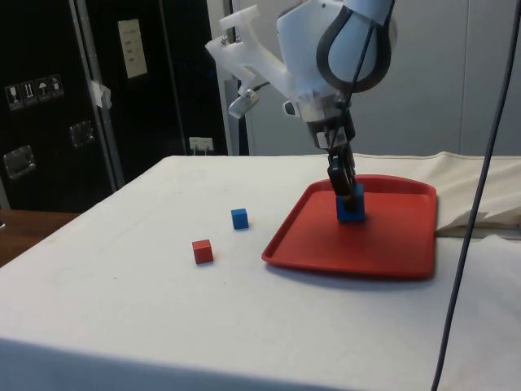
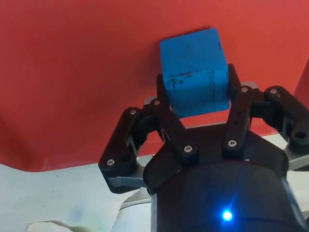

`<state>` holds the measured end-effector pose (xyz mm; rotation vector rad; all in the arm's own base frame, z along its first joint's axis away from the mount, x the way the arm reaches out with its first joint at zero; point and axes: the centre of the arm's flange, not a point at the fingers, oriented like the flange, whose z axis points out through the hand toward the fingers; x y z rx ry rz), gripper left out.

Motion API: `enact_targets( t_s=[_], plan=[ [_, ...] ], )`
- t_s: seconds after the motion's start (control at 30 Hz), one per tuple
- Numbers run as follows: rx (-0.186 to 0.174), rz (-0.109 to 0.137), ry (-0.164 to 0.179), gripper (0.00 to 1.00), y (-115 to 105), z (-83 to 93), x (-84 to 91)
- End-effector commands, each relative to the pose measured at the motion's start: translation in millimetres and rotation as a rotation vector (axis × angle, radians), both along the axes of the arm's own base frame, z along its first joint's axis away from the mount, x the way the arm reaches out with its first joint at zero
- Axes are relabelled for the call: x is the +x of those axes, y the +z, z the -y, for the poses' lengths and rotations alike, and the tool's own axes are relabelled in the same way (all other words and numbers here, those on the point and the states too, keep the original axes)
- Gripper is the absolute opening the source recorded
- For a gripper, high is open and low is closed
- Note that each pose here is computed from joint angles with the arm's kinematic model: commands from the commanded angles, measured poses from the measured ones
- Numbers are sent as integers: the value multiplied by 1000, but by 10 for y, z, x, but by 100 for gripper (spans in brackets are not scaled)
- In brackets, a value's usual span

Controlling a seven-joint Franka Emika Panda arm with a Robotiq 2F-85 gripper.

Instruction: Pick up the largest block and place it onto the tray.

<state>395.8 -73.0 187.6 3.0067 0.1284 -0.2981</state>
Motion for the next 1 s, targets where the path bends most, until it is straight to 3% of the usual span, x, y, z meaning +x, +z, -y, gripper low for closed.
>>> enact_targets(
  t_s=[0.0, 0.1, 0.13, 0.27, 0.3, 0.37, 0.4, 0.43, 0.47, 0.7, 0.97],
  plan=[
    [1, 2, 0, 0, 2, -1, -1],
    [6, 8, 0, 0, 19, -5, -8],
    [5, 7, 0, 5, 16, -5, -10],
    [4, 6, 0, 41, 17, -3, -5],
    [4, 6, -1, 61, 17, -3, -5],
    [2, 4, -1, 87, 9, 0, -2],
    [3, 5, 0, 87, 16, -2, -3],
    [3, 5, 0, 96, 16, -2, -3],
    [3, 5, 0, 100, 16, -2, -3],
    [2, 4, -1, 100, 9, 0, -2],
    [-3, 17, 0, 100, 99, 1, 133]
  ],
)
